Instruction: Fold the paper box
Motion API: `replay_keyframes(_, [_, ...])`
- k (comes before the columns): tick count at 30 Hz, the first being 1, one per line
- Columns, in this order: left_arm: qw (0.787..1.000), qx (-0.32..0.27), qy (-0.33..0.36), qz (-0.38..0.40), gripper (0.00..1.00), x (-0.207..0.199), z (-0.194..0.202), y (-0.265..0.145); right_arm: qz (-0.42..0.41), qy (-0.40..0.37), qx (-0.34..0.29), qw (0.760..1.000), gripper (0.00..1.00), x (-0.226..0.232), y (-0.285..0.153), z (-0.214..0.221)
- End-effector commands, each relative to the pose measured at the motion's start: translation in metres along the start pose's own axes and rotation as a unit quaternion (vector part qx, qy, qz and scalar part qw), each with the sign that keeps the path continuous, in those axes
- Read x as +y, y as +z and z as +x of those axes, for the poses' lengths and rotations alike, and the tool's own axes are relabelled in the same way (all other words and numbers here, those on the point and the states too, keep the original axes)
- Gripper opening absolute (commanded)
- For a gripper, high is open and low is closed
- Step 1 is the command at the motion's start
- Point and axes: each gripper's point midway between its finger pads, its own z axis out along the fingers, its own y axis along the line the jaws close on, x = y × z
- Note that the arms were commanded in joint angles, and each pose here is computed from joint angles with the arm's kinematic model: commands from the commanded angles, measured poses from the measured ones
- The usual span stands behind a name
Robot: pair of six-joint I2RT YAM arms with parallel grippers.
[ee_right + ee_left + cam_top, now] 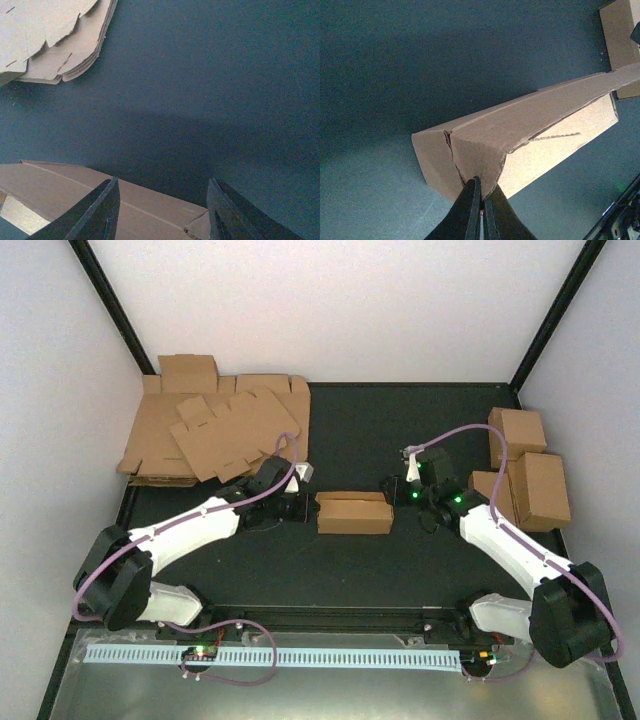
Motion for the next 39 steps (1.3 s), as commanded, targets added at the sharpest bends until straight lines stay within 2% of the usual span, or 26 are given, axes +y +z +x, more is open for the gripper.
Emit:
replay_keyframes(1, [1.000, 0.021, -0.012, -0.007, 0.02, 0.008, 0.013, 0.007, -0.009, -0.001, 0.000, 1.000, 0.51, 0.003, -0.001, 0.002])
replay_keyframes(8, [0.999, 0.018, -0.003, -0.028, 0.02, 0.015, 0.014, 0.004, 0.005, -0.012, -0.005, 1.000, 0.55, 0.001, -0.010, -0.003])
replay_keyframes(17, [0.998, 0.015, 0.015, -0.053, 0.02, 0.021, 0.010, 0.000, 0.058, -0.030, -0.049, 0.997, 0.63, -0.012, -0.041, -0.018])
replay_keyframes(21, [0.998, 0.012, 0.021, -0.059, 0.01, 0.022, 0.008, -0.002, 0.053, -0.048, -0.096, 0.993, 0.71, -0.011, -0.058, -0.023])
replay_keyframes(26, [0.998, 0.015, 0.025, -0.057, 0.02, 0.021, 0.010, 0.001, 0.032, -0.066, -0.100, 0.992, 0.74, -0.004, -0.065, -0.019])
replay_keyframes(32, [0.997, 0.023, 0.028, -0.061, 0.02, 0.023, 0.016, 0.006, 0.026, -0.056, -0.082, 0.995, 0.75, -0.005, -0.061, -0.010])
replay_keyframes(39, [0.997, 0.018, 0.032, -0.062, 0.01, 0.021, 0.013, 0.004, 0.091, 0.042, -0.084, 0.991, 0.73, -0.037, -0.064, 0.010])
